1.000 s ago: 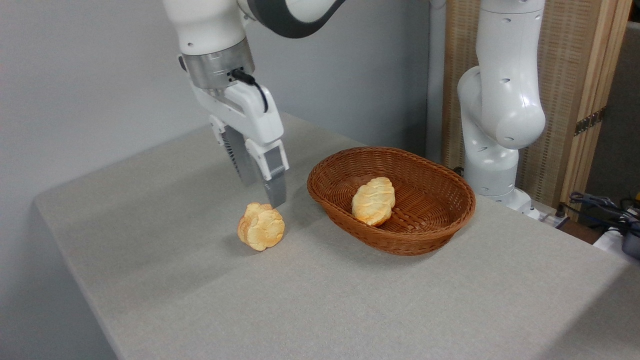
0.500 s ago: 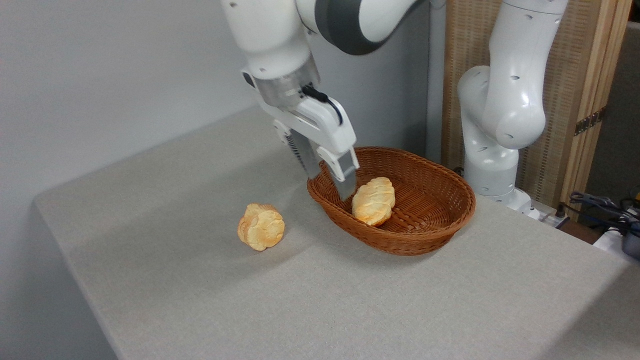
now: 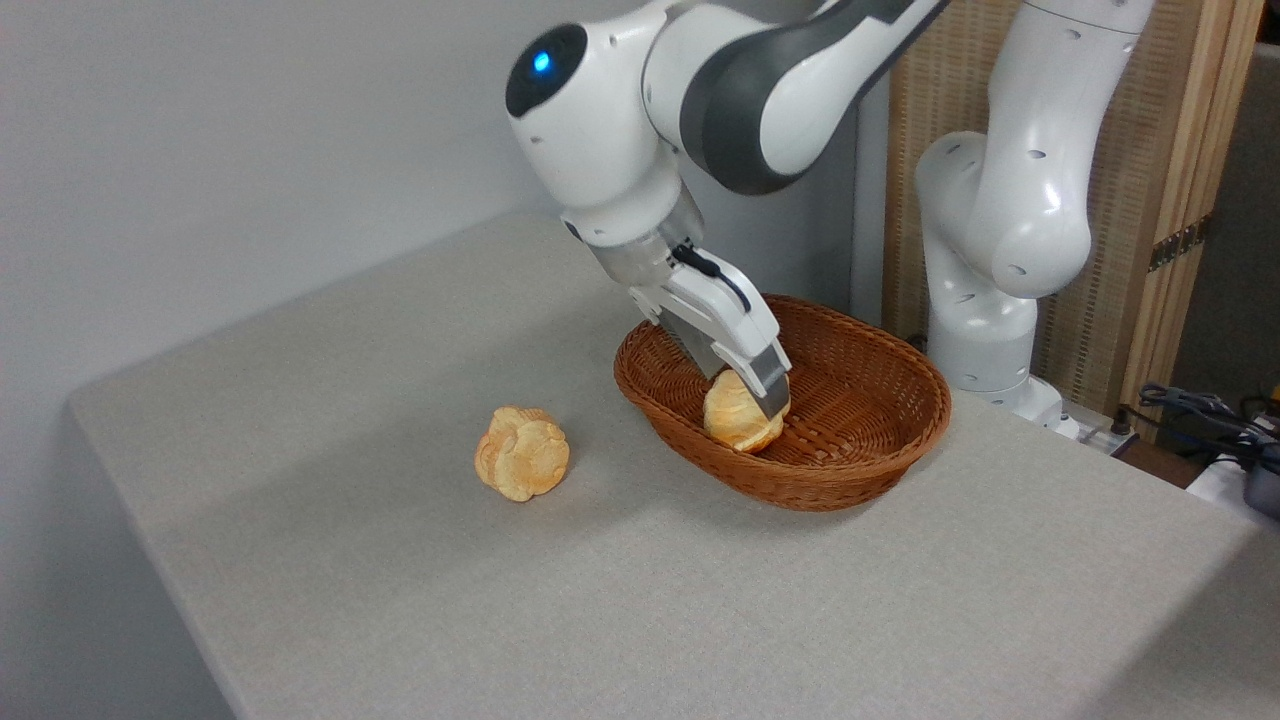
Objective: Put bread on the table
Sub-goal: 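Close the gripper fingers around the bread roll in the basket, then lift the bread roll out of the basket toward the other roll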
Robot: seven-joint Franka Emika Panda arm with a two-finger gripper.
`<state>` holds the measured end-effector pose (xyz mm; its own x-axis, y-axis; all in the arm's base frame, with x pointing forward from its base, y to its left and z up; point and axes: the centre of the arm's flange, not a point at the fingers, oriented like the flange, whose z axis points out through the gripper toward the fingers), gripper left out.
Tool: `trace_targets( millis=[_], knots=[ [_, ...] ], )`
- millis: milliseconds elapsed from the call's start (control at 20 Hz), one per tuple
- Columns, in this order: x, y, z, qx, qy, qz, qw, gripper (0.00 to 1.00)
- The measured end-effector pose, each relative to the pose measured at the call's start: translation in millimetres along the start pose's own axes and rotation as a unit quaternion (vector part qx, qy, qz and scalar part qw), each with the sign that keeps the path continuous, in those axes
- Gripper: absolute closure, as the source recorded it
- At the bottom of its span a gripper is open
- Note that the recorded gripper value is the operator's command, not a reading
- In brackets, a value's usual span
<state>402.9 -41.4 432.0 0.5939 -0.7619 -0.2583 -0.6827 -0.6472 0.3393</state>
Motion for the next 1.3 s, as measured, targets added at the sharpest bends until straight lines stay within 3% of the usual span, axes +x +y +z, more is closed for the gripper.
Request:
trace_targets(
  millis=[350, 400, 500, 550, 950, 1300],
  knots=[
    [16, -1, 31, 0.015, 0.009, 0.008, 0.9998, 0.01],
    [20, 0, 32, 0.017, 0.005, 0.011, 0.9998, 0.14],
    [23, 1, 34, 0.018, 0.001, 0.014, 0.9997, 0.65],
    [23, 1, 35, 0.018, 0.001, 0.014, 0.9997, 0.75],
    [23, 2, 35, 0.017, -0.001, 0.019, 0.9997, 0.77],
    [17, 8, 31, -0.001, -0.024, 0.031, 0.9992, 0.77]
  ],
)
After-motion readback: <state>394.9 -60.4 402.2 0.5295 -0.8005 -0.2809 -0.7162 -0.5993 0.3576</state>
